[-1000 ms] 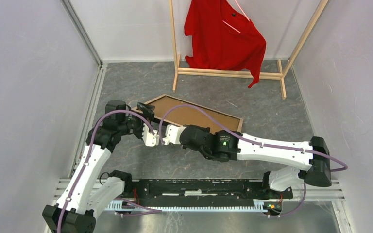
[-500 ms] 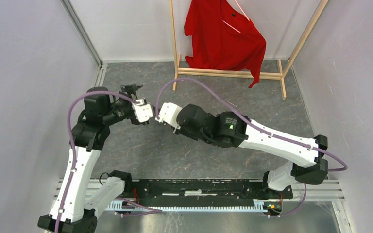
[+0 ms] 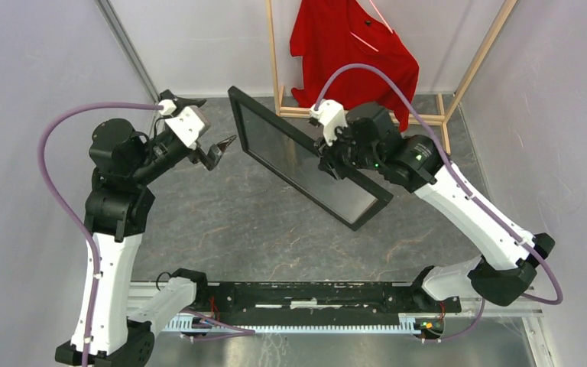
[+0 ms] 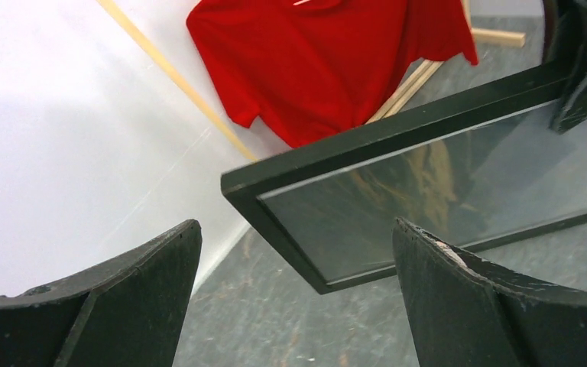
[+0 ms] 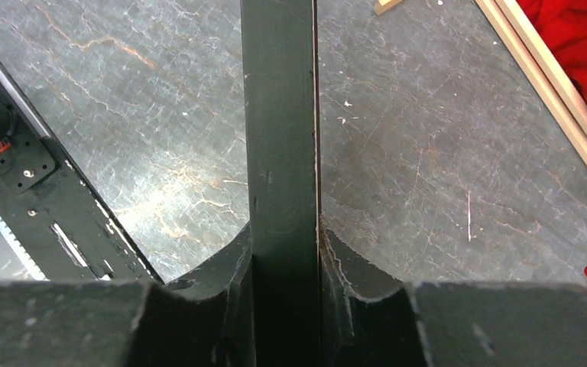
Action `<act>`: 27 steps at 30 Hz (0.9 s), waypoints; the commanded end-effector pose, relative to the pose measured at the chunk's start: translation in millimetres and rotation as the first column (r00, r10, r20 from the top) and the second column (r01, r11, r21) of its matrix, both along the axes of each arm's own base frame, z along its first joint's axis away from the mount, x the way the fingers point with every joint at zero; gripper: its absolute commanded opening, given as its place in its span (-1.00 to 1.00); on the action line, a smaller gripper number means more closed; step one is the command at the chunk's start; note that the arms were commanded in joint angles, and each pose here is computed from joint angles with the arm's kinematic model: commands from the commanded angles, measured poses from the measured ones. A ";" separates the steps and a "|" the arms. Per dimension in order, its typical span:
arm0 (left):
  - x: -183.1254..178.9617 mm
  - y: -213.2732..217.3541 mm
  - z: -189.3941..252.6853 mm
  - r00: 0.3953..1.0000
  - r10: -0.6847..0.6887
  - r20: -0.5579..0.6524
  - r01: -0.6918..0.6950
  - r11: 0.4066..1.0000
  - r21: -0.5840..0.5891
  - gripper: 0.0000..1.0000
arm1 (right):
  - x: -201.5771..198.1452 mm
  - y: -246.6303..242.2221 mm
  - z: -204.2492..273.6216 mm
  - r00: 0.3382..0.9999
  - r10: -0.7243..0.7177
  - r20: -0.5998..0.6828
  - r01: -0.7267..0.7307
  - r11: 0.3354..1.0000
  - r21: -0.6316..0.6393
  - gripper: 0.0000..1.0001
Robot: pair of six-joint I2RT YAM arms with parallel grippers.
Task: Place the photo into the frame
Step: Turn over the photo frame at the center of the board.
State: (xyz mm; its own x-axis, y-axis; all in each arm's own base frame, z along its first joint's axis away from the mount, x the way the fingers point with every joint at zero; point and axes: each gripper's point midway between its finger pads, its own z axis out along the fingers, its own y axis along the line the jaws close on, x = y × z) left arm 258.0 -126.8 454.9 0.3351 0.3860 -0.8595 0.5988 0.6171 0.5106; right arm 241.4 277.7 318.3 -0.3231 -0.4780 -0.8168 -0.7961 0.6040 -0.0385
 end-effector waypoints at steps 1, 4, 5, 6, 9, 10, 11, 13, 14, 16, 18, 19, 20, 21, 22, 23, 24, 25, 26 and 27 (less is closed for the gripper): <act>0.1 -1.5 14.1 0.994 0.023 -0.105 -0.039 0.986 -0.161 1.00 | -13.8 -2.5 -4.5 0.980 0.022 -0.198 0.007 0.989 0.147 -0.73; 6.6 1.6 3.9 0.984 0.051 -0.171 -0.079 0.983 -0.163 1.00 | -7.2 -12.4 -1.8 0.963 0.020 -0.268 0.047 0.969 0.244 -0.71; 7.8 2.2 0.1 0.981 0.056 -0.185 -0.088 0.982 -0.167 1.00 | -3.3 -14.0 2.3 0.956 0.029 -0.293 0.060 0.956 0.288 -0.71; 9.5 2.7 -3.9 0.979 0.060 -0.195 -0.095 0.980 -0.177 1.00 | -0.7 -14.0 6.4 0.949 0.036 -0.313 0.070 0.944 0.322 -0.72; 10.9 3.9 -17.0 0.975 0.063 -0.213 -0.107 0.973 -0.203 1.00 | 8.8 -10.9 18.0 0.936 0.038 -0.349 0.111 0.912 0.395 -0.74; 10.1 5.0 -18.8 0.975 0.067 -0.212 -0.111 0.972 -0.206 1.00 | 9.6 -8.7 20.5 0.933 0.045 -0.357 0.114 0.904 0.413 -0.75; 9.8 5.9 -21.1 0.974 0.071 -0.216 -0.116 0.972 -0.206 1.00 | 10.4 -7.5 23.7 0.930 0.045 -0.365 0.125 0.894 0.429 -0.74; 11.4 9.6 -27.5 0.970 0.089 -0.227 -0.133 0.973 -0.190 1.00 | 13.7 -8.8 32.3 0.926 0.035 -0.376 0.152 0.877 0.456 -0.75; 12.4 11.7 -29.4 0.969 0.099 -0.226 -0.142 0.973 -0.182 1.00 | 17.3 -11.9 36.1 0.924 0.021 -0.381 0.172 0.869 0.464 -0.74; 14.2 14.5 -32.1 0.968 0.114 -0.224 -0.154 0.973 -0.173 1.00 | 21.4 -18.2 41.9 0.918 -0.001 -0.397 0.208 0.853 0.479 -0.75; 16.6 15.7 -34.1 0.966 0.122 -0.230 -0.164 0.971 -0.174 1.00 | 24.2 -23.8 43.0 0.905 -0.016 -0.425 0.248 0.831 0.497 -0.75; 18.8 16.0 -36.4 0.963 0.125 -0.239 -0.169 0.970 -0.175 1.00 | 26.1 -26.6 43.1 0.897 -0.022 -0.442 0.271 0.817 0.509 -0.75; 20.7 16.2 -39.5 0.960 0.126 -0.252 -0.174 0.969 -0.175 1.00 | 27.5 -28.5 43.1 0.893 -0.032 -0.448 0.285 0.812 0.510 -0.75; 21.2 15.6 -41.5 0.959 0.122 -0.257 -0.170 0.970 -0.174 1.00 | 29.0 -31.0 41.5 0.889 -0.047 -0.456 0.301 0.811 0.502 -0.75; 21.2 15.1 -43.3 0.958 0.118 -0.260 -0.166 0.971 -0.172 1.00 | 29.5 -33.9 40.1 0.886 -0.064 -0.459 0.316 0.808 0.497 -0.75; 21.3 15.1 -44.9 0.959 0.117 -0.258 -0.164 0.972 -0.169 1.00 | 29.2 -36.3 38.6 0.885 -0.077 -0.459 0.328 0.804 0.496 -0.75; 21.2 15.2 -46.8 0.959 0.118 -0.257 -0.164 0.973 -0.166 1.00 | 29.2 -40.1 36.3 0.883 -0.092 -0.460 0.344 0.795 0.499 -0.75; 21.8 16.1 -48.7 0.959 0.122 -0.255 -0.166 0.973 -0.159 1.00 | 28.7 -44.2 30.4 0.877 -0.106 -0.469 0.363 0.786 0.500 -0.75; 22.4 17.3 -50.7 0.958 0.128 -0.255 -0.171 0.973 -0.153 1.00 | 28.1 -49.9 28.9 0.874 -0.124 -0.470 0.383 0.770 0.510 -0.75; 23.9 18.6 -53.4 0.956 0.135 -0.260 -0.177 0.973 -0.147 1.00 | 28.5 -56.1 22.1 0.866 -0.147 -0.478 0.410 0.757 0.509 -0.75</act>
State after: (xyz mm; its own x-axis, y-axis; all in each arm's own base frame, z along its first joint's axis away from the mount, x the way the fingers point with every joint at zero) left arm 278.5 -112.8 400.2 0.0494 0.2740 -0.9605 0.6075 0.7551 0.2467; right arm 265.4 228.9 288.1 -0.8278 0.0564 -0.5581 -0.3822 0.6716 0.6347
